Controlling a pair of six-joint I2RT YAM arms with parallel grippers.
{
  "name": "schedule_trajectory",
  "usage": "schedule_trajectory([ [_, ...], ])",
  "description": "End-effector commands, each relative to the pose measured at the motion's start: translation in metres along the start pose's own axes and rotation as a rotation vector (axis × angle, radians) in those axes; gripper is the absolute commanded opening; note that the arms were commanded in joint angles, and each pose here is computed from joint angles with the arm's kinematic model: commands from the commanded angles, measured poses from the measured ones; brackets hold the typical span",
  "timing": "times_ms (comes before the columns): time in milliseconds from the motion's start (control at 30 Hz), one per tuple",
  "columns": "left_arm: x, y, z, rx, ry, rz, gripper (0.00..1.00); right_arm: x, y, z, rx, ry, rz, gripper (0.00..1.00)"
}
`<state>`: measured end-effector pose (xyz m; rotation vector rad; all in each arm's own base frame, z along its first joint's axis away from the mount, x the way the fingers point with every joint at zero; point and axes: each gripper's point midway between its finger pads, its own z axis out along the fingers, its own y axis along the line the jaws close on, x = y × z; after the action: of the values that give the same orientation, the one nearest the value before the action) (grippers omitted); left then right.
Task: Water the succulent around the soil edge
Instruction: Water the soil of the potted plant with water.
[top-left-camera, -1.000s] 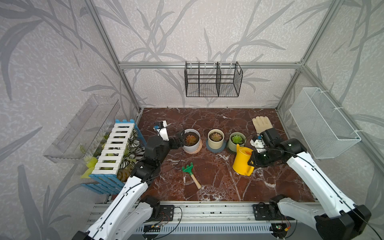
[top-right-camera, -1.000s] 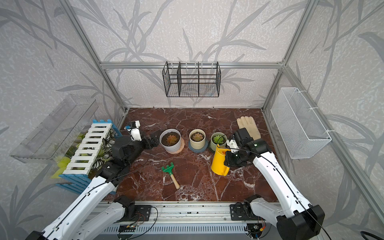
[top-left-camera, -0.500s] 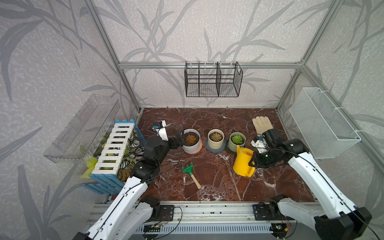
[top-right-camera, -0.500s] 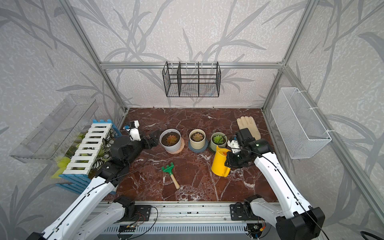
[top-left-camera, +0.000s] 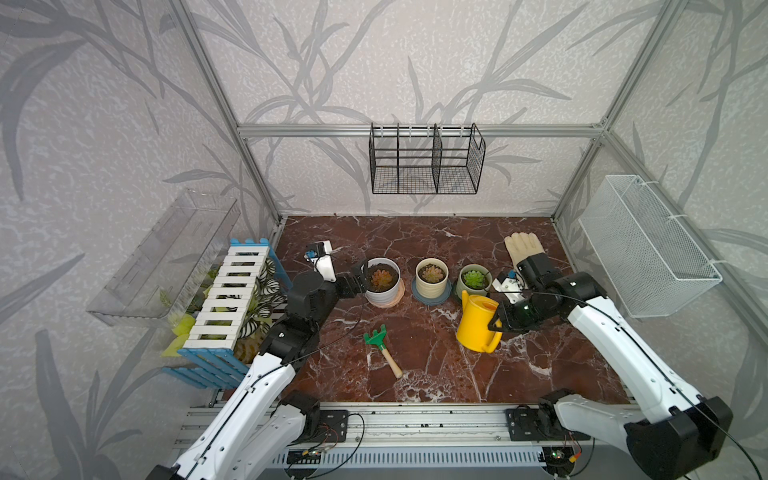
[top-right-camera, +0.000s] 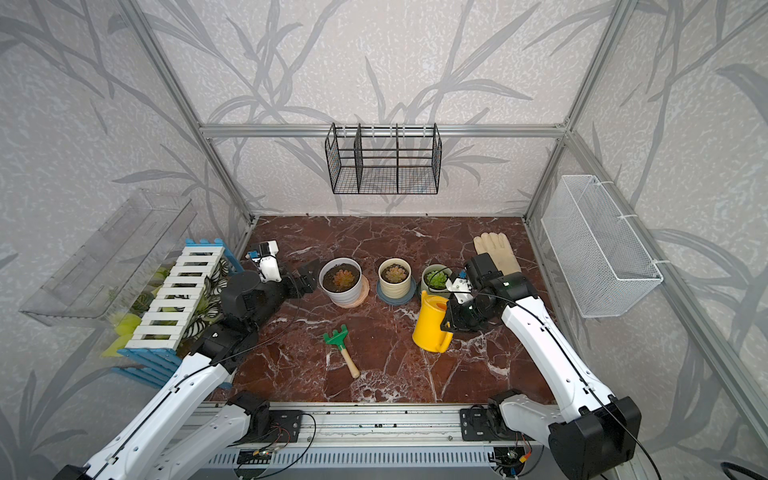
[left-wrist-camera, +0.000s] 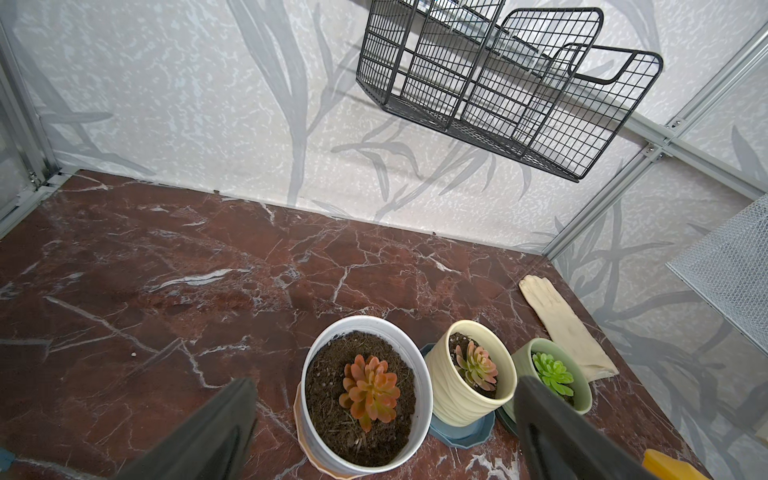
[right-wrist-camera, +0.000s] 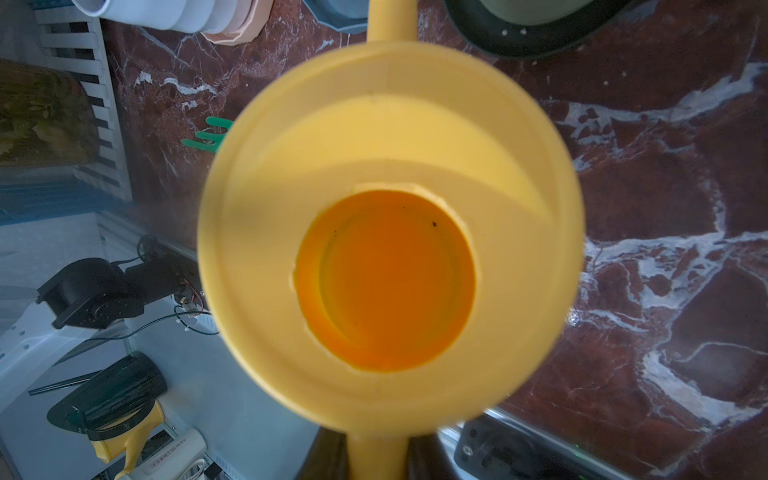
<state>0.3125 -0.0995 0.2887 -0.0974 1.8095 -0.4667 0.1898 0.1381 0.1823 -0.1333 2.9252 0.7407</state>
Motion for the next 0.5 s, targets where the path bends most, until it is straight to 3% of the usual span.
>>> schedule_trajectory([
  [0,-0.018,-0.007,-0.006,0.026,-0.047,-0.010,1.00,-0.006,0.002,-0.010,0.011,-0.060,-0.020,0.00],
  [467,-0.018,-0.007,-0.004,0.034,-0.043,-0.018,1.00,0.004,-0.022,-0.016,0.130,-0.074,0.030,0.00],
])
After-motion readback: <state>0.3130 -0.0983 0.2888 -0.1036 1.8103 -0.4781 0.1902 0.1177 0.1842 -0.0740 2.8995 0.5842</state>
